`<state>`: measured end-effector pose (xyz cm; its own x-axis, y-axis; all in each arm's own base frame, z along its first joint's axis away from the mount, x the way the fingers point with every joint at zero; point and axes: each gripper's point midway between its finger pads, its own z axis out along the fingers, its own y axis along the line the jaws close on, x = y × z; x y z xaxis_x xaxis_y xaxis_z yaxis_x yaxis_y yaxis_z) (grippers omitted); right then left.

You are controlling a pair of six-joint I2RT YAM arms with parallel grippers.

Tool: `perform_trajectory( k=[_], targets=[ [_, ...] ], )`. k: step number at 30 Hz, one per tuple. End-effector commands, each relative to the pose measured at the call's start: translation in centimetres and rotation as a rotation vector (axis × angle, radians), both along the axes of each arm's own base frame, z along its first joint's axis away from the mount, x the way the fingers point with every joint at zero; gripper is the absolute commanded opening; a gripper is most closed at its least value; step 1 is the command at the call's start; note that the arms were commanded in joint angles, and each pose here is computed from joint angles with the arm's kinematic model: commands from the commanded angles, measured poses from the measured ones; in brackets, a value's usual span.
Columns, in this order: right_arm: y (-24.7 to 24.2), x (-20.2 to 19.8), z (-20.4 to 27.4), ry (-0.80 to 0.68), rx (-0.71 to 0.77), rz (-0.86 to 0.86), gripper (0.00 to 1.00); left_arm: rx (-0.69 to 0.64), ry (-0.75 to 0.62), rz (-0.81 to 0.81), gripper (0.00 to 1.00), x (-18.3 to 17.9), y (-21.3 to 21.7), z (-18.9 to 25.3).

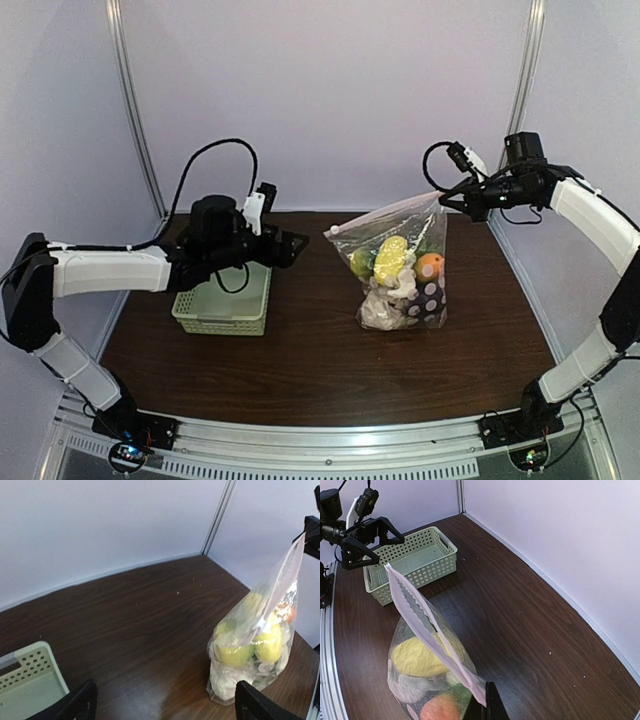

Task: Open the zip-top bag and remove the fake food
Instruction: Pass from the right arm to the left

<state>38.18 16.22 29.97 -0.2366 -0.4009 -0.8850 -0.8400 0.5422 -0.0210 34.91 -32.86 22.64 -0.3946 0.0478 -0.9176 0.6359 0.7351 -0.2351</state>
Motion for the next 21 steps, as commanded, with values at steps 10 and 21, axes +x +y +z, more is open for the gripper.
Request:
perform_trajectory(
  k=[10, 21],
  targets=[
    [0.5, -1.2, 1.6, 0.005, 0.08, 0.011, 0.0, -0.207, -0.33, -0.399, 0.55, -3.0, -7.0, -1.2],
    [0.9, -1.7, 0.5, 0.06, 0.105, 0.04, 0.0, -0.233, -0.348, -0.482, 0.44, 0.0, -11.5, -0.3]
  ],
)
